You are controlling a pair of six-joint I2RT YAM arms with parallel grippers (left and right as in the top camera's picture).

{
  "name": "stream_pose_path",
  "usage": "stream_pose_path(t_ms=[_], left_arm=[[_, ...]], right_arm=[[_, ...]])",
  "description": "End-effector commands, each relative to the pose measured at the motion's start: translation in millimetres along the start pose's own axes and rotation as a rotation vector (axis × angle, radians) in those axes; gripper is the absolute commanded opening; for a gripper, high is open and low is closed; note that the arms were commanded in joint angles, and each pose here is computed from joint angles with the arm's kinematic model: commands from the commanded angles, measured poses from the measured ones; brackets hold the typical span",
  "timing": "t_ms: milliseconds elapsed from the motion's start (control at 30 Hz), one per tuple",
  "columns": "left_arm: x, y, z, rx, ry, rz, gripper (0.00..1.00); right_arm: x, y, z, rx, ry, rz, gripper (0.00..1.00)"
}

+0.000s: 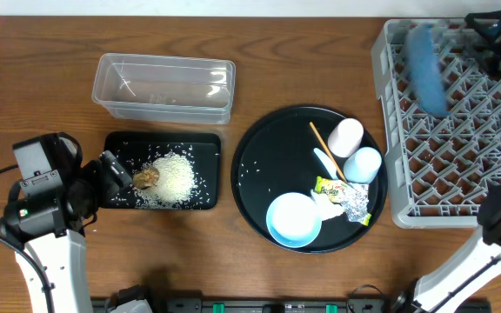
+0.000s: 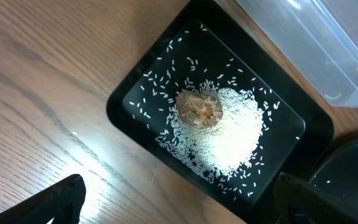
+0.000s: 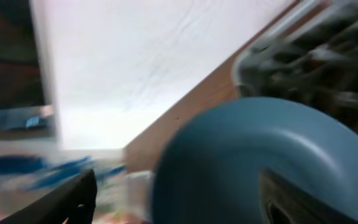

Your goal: Sort waste into correct bins and load items into the dishwasher rack

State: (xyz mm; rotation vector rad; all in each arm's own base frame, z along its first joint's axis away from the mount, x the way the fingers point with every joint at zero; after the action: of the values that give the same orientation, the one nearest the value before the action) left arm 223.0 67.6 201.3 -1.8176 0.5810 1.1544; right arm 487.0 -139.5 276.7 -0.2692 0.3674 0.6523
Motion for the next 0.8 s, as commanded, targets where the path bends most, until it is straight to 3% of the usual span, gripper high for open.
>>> stream_pose_path(t_ms=[0,67,333,767], left_arm=[[-5.6,-5.6,-0.1,0.017,-0.001,-0.02,0.98],[-5.6,-5.6,-0.1,0.017,-0.001,-0.02,0.98],[-5.6,-5.6,-0.1,0.017,-0.001,-0.02,0.98],[-5.6,-5.7,-0.1,0.017,-0.001,-0.021,0.98]], right_arm=[[-39.6,-6.2,24.4,-0.17,0.181,-0.211,0.8],[-49.4,-5.3,22.3,-0.198,0.275,-0.265,0.86],[-49.3,10.0,24.6,-0.319,0.393,-0.258,0.83],[55.2,107.1,62.1,-0.636,0.527,-0.067,0.82]])
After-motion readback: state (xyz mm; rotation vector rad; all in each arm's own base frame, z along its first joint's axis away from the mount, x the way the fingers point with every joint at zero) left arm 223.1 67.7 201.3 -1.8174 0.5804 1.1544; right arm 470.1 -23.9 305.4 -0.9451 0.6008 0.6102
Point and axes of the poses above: each gripper's point midway between its finger pads, its own x axis out along the fingers, its own z axis along the line the jaws close on, y = z × x, the point moved 3 cm from there along -x, back along the fingers, and after that the axes turned 9 degrees about x, right-handed, at the moved point
